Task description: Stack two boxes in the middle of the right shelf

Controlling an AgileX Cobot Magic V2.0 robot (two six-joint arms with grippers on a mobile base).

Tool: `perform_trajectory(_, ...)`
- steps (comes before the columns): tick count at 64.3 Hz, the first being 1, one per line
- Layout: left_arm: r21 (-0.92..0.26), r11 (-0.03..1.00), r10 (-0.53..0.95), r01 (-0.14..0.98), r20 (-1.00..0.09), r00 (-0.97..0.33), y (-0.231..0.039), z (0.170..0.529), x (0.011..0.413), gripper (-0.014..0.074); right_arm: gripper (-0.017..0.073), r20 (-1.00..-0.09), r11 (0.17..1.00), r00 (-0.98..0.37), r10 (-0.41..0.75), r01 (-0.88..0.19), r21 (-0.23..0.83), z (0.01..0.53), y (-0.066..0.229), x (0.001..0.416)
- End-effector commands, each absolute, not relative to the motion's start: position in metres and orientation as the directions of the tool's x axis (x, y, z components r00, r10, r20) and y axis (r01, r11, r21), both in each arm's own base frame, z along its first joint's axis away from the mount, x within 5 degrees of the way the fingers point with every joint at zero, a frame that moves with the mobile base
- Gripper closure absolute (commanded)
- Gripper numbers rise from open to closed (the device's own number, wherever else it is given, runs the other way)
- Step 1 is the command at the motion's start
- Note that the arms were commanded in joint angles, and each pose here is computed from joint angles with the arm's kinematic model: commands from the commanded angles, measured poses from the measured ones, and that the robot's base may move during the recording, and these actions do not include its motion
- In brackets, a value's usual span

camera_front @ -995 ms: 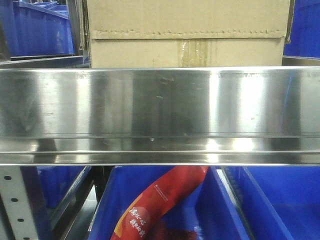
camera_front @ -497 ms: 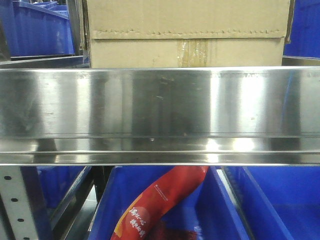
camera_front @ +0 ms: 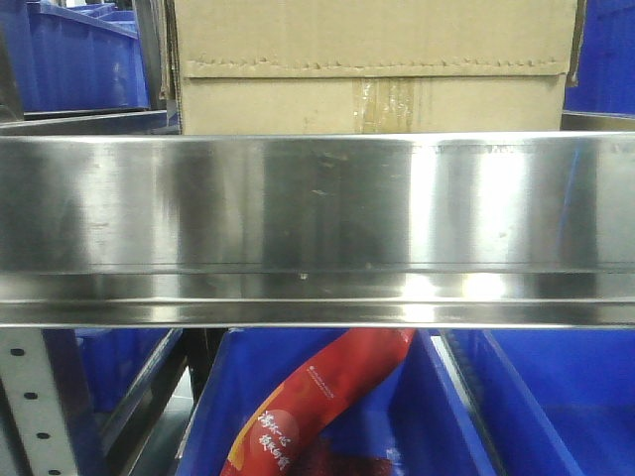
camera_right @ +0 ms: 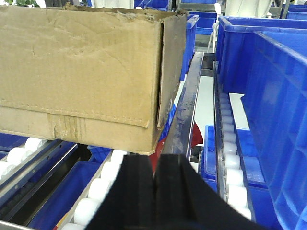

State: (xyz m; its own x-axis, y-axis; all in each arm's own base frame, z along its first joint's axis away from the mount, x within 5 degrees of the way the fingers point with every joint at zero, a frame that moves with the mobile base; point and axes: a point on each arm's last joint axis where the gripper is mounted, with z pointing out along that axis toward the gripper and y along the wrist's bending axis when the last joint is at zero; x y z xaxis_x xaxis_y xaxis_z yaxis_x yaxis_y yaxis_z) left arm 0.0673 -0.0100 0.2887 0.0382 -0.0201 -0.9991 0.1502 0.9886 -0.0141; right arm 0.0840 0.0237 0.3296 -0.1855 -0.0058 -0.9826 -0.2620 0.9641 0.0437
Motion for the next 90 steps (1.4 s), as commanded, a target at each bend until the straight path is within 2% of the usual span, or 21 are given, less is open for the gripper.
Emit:
perform_trajectory(1, -0.005, 0.995, -0.011, 0.101, -0.998, 0.059, -0.006, 0.268, 0.059, 0.0704, 0.0721, -0.989, 0.966, -0.15, -0.008, -0.255, 0.031, 0.332, 0.023, 0.084)
perform_trajectory(17, -0.004, 0.999, -0.008, 0.043, -0.997, 0.077, -0.002, 0.212, 0.056, 0.0704, 0.0721, -0.989, 0.966, -0.15, -0.008, -0.255, 0.031, 0.332, 0.023, 0.084)
perform_trajectory(20, -0.006, 0.999, -0.012, 0.043, -0.993, 0.121, -0.002, 0.216, 0.056, 0.0704, 0.0721, -0.989, 0.966, -0.148, -0.008, -0.255, 0.031, 0.332, 0.023, 0.083)
perform_trajectory(23, -0.009, 0.999, -0.012, 0.039, -0.997, 0.073, -0.002, 0.212, 0.056, 0.0704, 0.0721, -0.989, 0.966, -0.148, -0.008, -0.255, 0.031, 0.332, 0.023, 0.083)
perform_trajectory(90, -0.009, 0.999, -0.012, 0.04, -0.997, 0.081, -0.002, 0.213, 0.056, 0.0704, 0.0721, -0.991, 0.967, -0.136, -0.004, -0.254, 0.031, 0.333, 0.022, 0.083)
